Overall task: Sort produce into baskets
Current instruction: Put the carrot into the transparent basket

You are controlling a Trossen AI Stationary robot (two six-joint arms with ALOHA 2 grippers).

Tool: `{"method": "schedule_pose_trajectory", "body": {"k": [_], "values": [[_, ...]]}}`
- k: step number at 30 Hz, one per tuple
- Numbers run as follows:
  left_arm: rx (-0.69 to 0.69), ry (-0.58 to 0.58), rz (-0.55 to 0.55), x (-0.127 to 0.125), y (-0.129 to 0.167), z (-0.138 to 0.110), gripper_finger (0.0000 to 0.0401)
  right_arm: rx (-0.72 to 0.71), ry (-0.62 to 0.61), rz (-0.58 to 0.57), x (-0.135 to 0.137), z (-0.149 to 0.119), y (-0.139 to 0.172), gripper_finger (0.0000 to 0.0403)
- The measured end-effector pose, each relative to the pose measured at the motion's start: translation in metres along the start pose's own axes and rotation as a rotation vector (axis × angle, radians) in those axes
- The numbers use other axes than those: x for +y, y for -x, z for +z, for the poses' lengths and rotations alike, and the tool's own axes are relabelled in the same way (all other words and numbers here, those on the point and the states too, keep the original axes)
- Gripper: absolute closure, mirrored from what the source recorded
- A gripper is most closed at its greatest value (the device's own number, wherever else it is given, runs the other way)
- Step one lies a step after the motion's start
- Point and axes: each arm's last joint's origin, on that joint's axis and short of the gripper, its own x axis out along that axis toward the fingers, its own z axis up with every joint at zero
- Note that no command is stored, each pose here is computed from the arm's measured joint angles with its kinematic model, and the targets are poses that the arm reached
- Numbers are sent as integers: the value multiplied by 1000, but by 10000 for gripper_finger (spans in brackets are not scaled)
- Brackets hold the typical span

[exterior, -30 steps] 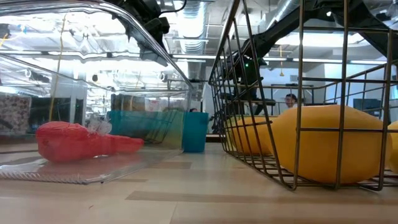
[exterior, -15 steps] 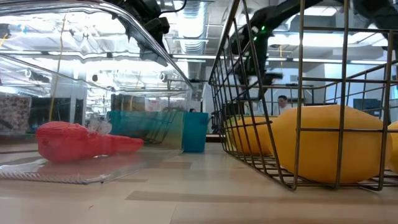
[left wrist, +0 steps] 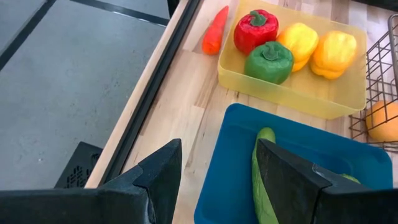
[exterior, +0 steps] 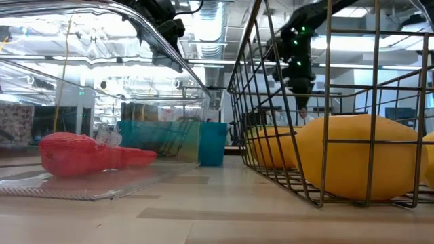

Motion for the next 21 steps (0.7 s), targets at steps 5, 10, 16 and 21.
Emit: {"method": "schedule_pose_trajectory", "body": {"k": [5,10,16,21], "values": [[1,1,2,0,0,0,207,66,223,45,0,-11,-24,117],[1,2,4,0,0,0,207,96,221,59,1,-20,-49,117],[0,2,5,0,0,0,207,92,216,77,5,-24,-65,117],[-1,2,6,0,0,0,207,48,269,202,10,-27,-71,117]]}}
